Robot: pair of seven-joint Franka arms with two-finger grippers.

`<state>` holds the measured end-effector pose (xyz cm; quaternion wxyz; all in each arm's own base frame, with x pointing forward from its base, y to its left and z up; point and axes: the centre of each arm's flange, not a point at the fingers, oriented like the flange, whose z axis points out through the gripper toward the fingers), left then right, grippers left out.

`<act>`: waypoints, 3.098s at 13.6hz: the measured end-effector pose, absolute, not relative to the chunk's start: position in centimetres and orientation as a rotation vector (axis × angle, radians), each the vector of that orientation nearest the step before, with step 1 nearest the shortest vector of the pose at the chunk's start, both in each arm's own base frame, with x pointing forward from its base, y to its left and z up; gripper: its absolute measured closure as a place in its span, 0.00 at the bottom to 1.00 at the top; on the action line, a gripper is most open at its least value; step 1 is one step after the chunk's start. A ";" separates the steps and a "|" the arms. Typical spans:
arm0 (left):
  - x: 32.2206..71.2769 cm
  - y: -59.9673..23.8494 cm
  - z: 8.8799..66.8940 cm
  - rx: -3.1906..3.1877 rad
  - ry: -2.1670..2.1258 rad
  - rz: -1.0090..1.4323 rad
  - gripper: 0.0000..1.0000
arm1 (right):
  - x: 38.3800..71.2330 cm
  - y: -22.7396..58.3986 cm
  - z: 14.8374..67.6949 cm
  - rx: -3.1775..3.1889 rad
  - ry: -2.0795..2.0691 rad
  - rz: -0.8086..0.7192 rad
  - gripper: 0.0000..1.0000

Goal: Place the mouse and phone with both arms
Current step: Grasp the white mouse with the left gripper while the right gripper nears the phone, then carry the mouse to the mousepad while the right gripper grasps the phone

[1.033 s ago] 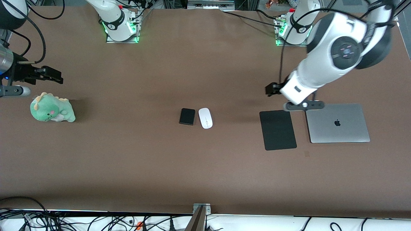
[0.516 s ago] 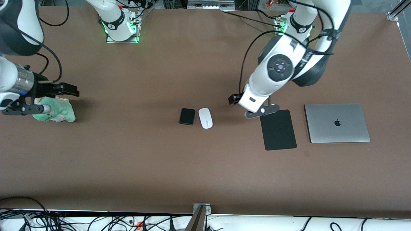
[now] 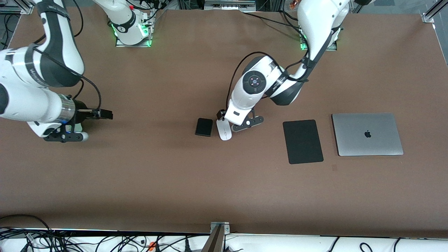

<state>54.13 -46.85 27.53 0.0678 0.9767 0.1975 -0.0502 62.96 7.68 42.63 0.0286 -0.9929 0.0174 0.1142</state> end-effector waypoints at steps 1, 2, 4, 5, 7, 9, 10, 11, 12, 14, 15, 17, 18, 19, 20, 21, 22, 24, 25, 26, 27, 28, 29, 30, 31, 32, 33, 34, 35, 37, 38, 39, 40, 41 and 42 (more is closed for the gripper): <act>54.2 -47.8 26.6 2.955 0.598 -0.130 0.00 | 63.1 8.2 42.2 -3.066 0.062 0.351 0.00; 54.2 -48.6 25.6 2.962 0.598 -0.122 0.00 | 63.2 8.4 41.9 -3.067 0.069 0.351 0.00; 54.2 -49.5 23.6 2.959 0.600 -0.112 0.00 | 63.3 8.3 41.4 -3.068 0.078 0.348 0.00; 54.2 -49.6 22.5 2.963 0.599 -0.105 0.00 | 63.4 8.3 41.0 -3.068 0.081 0.339 0.00; 53.9 -50.2 20.3 2.988 0.588 -0.080 0.00 | 63.4 8.3 40.5 -3.069 0.083 0.334 0.00; 53.0 -51.7 18.8 3.017 0.552 -0.054 0.00 | 63.4 8.4 40.3 -3.070 0.095 0.333 0.00; 52.5 -52.4 18.2 3.026 0.537 -0.048 0.00 | 63.3 8.6 40.2 -3.071 0.104 0.330 0.00; 52.2 -52.9 17.7 3.031 0.526 -0.047 0.00 | 63.3 8.9 40.1 -3.072 0.112 0.326 0.00; 52.2 -53.0 17.6 3.031 0.524 -0.044 0.00 | 63.3 9.3 40.0 -3.074 0.120 0.323 0.00; 52.6 -52.8 17.7 3.031 0.525 -0.034 0.00 | 63.2 10.0 39.6 -3.076 0.128 0.326 0.00; 52.8 -52.7 17.7 3.033 0.522 -0.030 0.00 | 63.2 10.4 39.4 -3.078 0.135 0.322 0.00; 53.1 -52.3 17.6 3.038 0.507 -0.027 0.00 | 63.3 11.5 38.8 -3.082 0.159 0.310 0.00; 53.1 -52.2 17.5 3.039 0.505 -0.026 0.00 | 63.2 12.0 38.6 -3.083 0.167 0.305 0.00; 53.2 -52.1 17.4 3.043 0.499 -0.023 0.00 | 63.2 12.6 38.5 -3.085 0.175 0.300 0.00; 53.2 -52.1 17.3 3.051 0.485 -0.014 0.03 | 63.2 13.1 38.4 -3.086 0.176 0.295 0.00; 53.3 -52.0 17.2 3.058 0.468 -0.008 0.04 | 63.1 13.5 38.4 -3.087 0.173 0.295 0.00; 53.3 -52.0 17.2 3.064 0.451 -0.003 0.13 | 63.0 13.8 38.3 -3.088 0.169 0.298 0.00; 53.5 -51.8 17.2 3.074 0.397 0.004 0.36 | 62.9 14.2 38.0 -3.090 0.170 0.298 0.00; 53.7 -51.6 17.3 3.075 0.374 0.008 0.38 | 62.9 14.3 37.9 -3.090 0.172 0.299 0.00; 54.1 -51.3 17.4 3.076 0.359 0.013 0.38 | 62.8 14.4 37.8 -3.090 0.172 0.297 0.00; 54.8 -50.7 17.5 3.076 0.351 0.019 0.38 | 62.8 14.5 37.6 -3.091 0.171 0.296 0.00; 55.8 -49.8 17.7 3.074 0.347 0.026 0.38 | 62.7 14.6 37.5 -3.091 0.171 0.295 0.00; 57.0 -48.6 18.1 3.072 0.343 0.035 0.38 | 62.7 14.6 37.4 -3.091 0.171 0.295 0.00; 58.5 -47.0 18.7 3.074 0.332 0.039 0.38 | 62.7 14.7 37.4 -3.091 0.172 0.295 0.00; 59.8 -45.2 19.3 3.084 0.313 0.033 0.38 | 62.7 14.8 37.4 -3.091 0.179 0.292 0.00; 61.0 -43.3 20.0 3.098 0.292 0.020 0.38 | 62.7 15.2 37.4 -3.092 0.190 0.286 0.00; 61.9 -41.4 20.5 3.108 0.277 0.010 0.38 | 62.5 15.8 37.3 -3.092 0.197 0.278 0.00; 62.6 -39.6 21.1 3.115 0.261 0.003 0.38 | 62.4 16.6 37.1 -3.093 0.206 0.261 0.00; 62.9 -37.8 21.6 3.122 0.249 -0.007 0.38 | 62.2 17.5 36.8 -3.092 0.210 0.238 0.00; 62.5 -34.9 22.2 3.143 0.237 -0.041 0.38 | 61.9 19.5 36.1 -3.086 0.222 0.174 0.00; 61.8 -33.4 22.4 3.153 0.228 -0.058 0.38 | 61.7 20.8 35.6 -3.083 0.229 0.143 0.00; 60.9 -31.9 22.6 3.159 0.214 -0.063 0.38 | 61.4 22.1 35.0 -3.080 0.224 0.120 0.00; 59.8 -30.0 22.8 3.160 0.192 -0.056 0.38 | 61.1 23.6 34.1 -3.078 0.203 0.105 0.00; 58.7 -27.9 22.7 3.161 0.175 -0.053 0.38 | 60.8 25.3 33.2 -3.077 0.182 0.089 0.00; 57.9 -25.5 22.4 3.166 0.170 -0.064 0.38 | 60.3 27.0 32.2 -3.074 0.174 0.074 0.00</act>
